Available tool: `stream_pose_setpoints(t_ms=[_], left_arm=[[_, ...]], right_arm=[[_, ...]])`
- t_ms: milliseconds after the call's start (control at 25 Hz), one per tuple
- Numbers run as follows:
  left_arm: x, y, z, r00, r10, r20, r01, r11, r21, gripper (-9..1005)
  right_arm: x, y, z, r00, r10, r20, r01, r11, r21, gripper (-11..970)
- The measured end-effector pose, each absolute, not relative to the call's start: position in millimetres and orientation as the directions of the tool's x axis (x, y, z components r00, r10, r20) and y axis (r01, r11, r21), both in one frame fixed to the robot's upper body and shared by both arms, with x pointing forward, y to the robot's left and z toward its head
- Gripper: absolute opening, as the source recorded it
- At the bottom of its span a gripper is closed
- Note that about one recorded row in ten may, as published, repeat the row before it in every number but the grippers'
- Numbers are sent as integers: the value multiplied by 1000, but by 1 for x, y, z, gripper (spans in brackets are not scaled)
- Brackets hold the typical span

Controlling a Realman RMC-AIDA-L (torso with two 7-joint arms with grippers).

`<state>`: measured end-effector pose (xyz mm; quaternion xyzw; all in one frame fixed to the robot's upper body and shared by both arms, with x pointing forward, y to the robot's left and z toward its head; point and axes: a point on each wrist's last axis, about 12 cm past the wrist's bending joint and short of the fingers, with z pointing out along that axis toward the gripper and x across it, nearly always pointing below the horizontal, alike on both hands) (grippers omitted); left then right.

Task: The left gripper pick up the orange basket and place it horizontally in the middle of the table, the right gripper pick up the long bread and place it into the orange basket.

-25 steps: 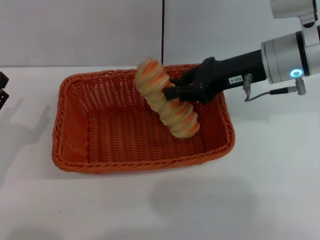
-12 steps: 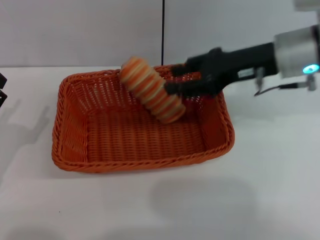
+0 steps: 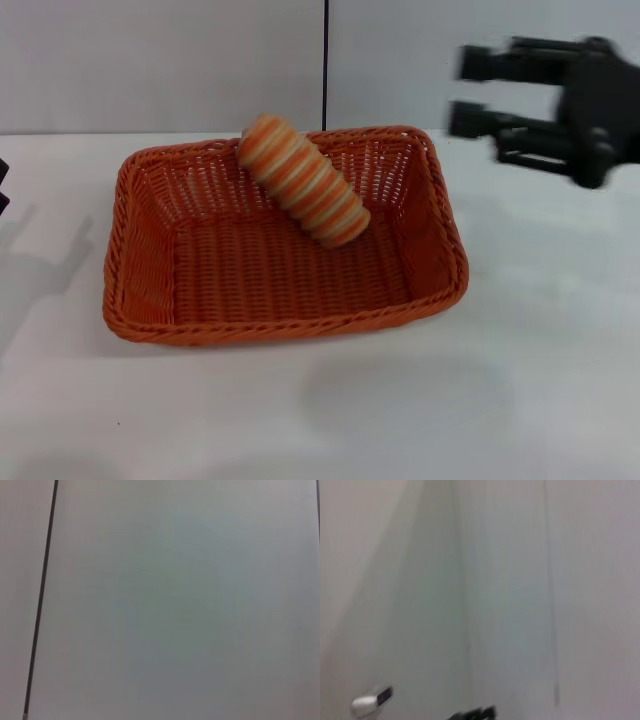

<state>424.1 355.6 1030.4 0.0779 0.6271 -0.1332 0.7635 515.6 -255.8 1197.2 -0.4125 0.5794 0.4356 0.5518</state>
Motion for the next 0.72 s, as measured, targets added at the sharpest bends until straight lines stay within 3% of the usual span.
stream_pose_setpoints(t_ms=[240,360,560,720], left_arm=[[422,356,1030,179,-103,-979,298,953,-46,756],[419,356,1029,177,-98,-979,293,955,-42,755],[416,355,1028,179,-97,-979,291,956,-41,755],[414,352,1026,184,-93,-979,289,957,-36,756]], right_arm=[[483,-308,1150,43,217,-975,-856,511,75,548],[460,-342,1110,125,311,-942,-707,694,135,548],[433,-359,1072,237,324,-916,-508,845,168,548],[426,-356,1057,269,295,-917,-420,893,164,548]])
